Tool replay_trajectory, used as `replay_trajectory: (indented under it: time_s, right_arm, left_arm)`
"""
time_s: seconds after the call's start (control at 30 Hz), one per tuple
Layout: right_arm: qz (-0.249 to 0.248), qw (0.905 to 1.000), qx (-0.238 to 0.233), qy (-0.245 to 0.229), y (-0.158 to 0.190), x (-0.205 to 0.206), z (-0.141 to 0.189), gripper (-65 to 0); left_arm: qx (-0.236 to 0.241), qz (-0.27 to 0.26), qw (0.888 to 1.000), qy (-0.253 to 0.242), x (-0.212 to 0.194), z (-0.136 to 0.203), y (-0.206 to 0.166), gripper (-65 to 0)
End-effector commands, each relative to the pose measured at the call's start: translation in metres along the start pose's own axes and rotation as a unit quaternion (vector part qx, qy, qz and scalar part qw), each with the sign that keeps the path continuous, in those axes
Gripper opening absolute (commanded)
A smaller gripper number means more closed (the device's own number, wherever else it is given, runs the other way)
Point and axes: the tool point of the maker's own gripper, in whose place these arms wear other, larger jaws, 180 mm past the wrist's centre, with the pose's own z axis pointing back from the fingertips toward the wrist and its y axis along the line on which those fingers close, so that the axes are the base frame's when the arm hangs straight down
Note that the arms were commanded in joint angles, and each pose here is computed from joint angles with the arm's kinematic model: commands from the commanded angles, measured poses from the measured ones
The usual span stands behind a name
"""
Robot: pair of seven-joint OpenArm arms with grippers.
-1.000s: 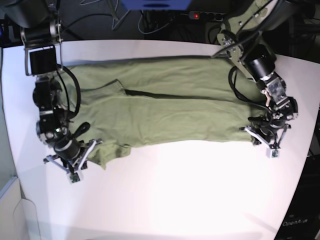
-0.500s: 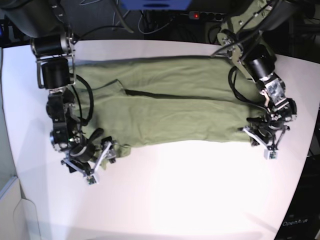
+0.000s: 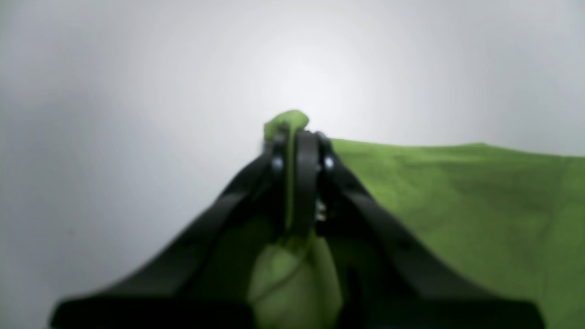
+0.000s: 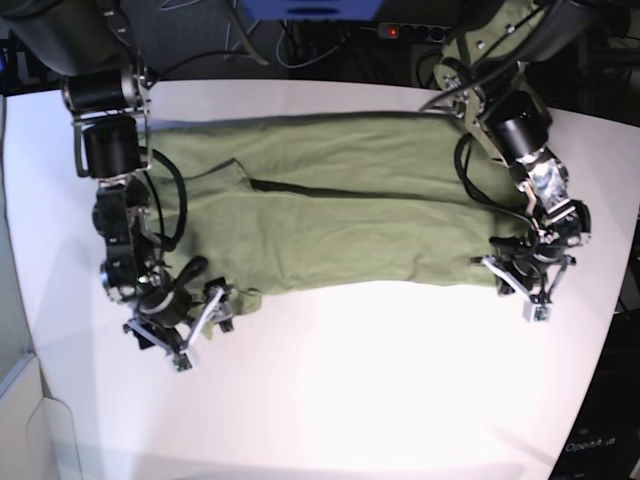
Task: Fold the T-shirt properly
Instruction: 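Hold the hem corners with both grippers while adjusting the right grip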
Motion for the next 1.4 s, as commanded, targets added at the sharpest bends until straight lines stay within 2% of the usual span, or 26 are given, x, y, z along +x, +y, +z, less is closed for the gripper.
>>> replay_trajectory:
  time_s: [0.0,0.2,0.27,0.33,0.43,0.77,1.0,1.23,1.37]
  right_arm:
    - [0.008,0.9994,0.000,-0.034,-0.007,0.028,0.000,-13.6]
    - [0.012,0.9997,0.019,-0.014,0.004,0.008,-0.019,-14.5]
    - [0.016,0.9995,0.023,-0.017,0.008,0.007,-0.020,-20.7]
    - [0.019,0.9993,0.025,-0.021,0.009,0.008,-0.021,-35.5]
    - [0.018,0.9994,0.022,-0.020,0.008,0.008,-0.021,-64.3]
    - [0.020,0.9996,0.013,-0.014,-0.001,-0.004,-0.016,-63.4]
    - [0.048,0.9976,0.004,-0.049,-0.002,0.013,0.008,-63.0]
    - [0.005,0.9939,-0.093,-0.059,-0.038,0.023,0.013,-62.5]
    - [0.002,0.9932,-0.095,-0.067,-0.041,0.031,0.013,-53.8]
  left_arm:
    - [0.004,-0.002,0.999,-0.035,0.025,0.002,0.005,-63.3]
    - [0.005,-0.002,0.999,-0.032,0.023,0.003,0.005,-63.3]
    - [0.006,-0.002,0.999,-0.032,0.023,0.003,0.007,-63.3]
    - [0.006,-0.001,0.999,-0.032,0.023,0.003,0.007,-63.3]
    - [0.006,-0.001,0.999,-0.032,0.023,0.003,0.007,-63.3]
    - [0.011,-0.004,0.999,-0.034,0.024,0.005,0.011,-63.3]
    - [0.013,-0.004,0.999,-0.030,0.019,0.006,0.013,-63.3]
    - [0.010,-0.002,1.000,-0.028,0.017,0.005,0.011,-63.3]
    - [0.010,-0.001,1.000,-0.027,0.016,0.005,0.011,-63.3]
